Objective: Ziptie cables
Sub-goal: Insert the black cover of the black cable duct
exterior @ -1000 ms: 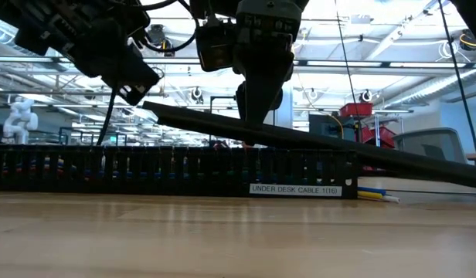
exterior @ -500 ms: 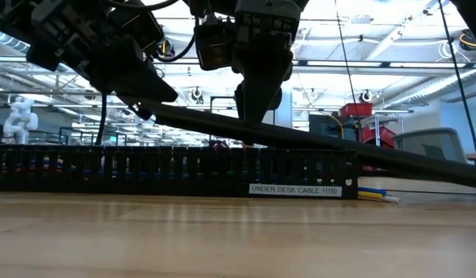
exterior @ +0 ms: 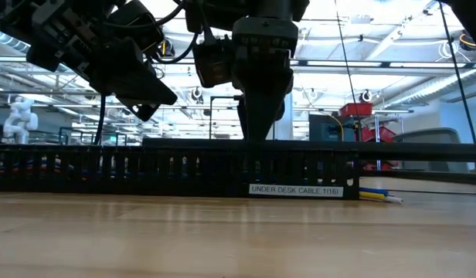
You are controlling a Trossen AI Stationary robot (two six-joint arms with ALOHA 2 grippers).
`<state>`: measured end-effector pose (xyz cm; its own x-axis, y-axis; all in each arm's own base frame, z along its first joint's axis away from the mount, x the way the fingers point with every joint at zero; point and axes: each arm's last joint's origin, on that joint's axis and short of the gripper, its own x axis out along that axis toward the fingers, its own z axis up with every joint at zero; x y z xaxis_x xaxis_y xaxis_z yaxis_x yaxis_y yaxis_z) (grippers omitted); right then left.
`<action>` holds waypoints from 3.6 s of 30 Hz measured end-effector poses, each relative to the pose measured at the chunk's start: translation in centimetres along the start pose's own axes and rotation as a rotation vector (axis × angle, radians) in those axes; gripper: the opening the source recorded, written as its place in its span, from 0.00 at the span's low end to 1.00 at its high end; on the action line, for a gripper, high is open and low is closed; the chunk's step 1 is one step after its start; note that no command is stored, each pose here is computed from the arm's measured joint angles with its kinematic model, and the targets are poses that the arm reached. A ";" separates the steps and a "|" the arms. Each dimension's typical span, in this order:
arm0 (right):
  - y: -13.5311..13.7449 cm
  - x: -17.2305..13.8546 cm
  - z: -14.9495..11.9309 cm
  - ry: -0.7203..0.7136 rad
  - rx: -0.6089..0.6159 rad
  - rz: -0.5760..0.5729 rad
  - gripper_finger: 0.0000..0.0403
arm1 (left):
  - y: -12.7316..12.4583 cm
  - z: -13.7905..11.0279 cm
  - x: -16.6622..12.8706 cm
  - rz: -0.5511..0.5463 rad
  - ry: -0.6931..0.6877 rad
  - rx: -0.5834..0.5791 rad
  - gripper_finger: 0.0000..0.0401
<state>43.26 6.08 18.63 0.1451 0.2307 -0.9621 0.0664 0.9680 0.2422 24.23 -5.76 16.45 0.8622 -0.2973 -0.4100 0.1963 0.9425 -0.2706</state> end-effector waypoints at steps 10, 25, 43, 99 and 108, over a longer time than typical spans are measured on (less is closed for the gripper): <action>0.0 -0.1 0.0 -0.005 0.000 0.004 0.60 | 0.0 0.0 0.0 0.001 0.001 -0.026 0.00; 0.3 -0.3 -0.2 0.012 0.037 0.030 0.60 | 0.1 0.0 0.0 0.021 -0.003 -0.027 0.00; 0.7 -0.9 0.0 0.010 0.064 0.056 0.60 | 0.4 0.1 0.0 0.042 -0.006 -0.032 0.00; 3.3 -3.7 -1.8 0.049 0.130 0.031 0.59 | 1.5 0.1 -0.2 0.023 0.021 -0.048 0.00; 2.3 -3.4 -1.2 0.009 0.130 -0.034 0.59 | 1.5 0.1 -0.2 0.021 0.026 -0.050 0.00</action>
<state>41.71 7.61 22.27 0.1316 0.1990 -0.9711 0.1983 0.9546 0.2225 24.39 -4.29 16.17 0.8532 -0.2819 -0.4388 0.1539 0.9400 -0.3045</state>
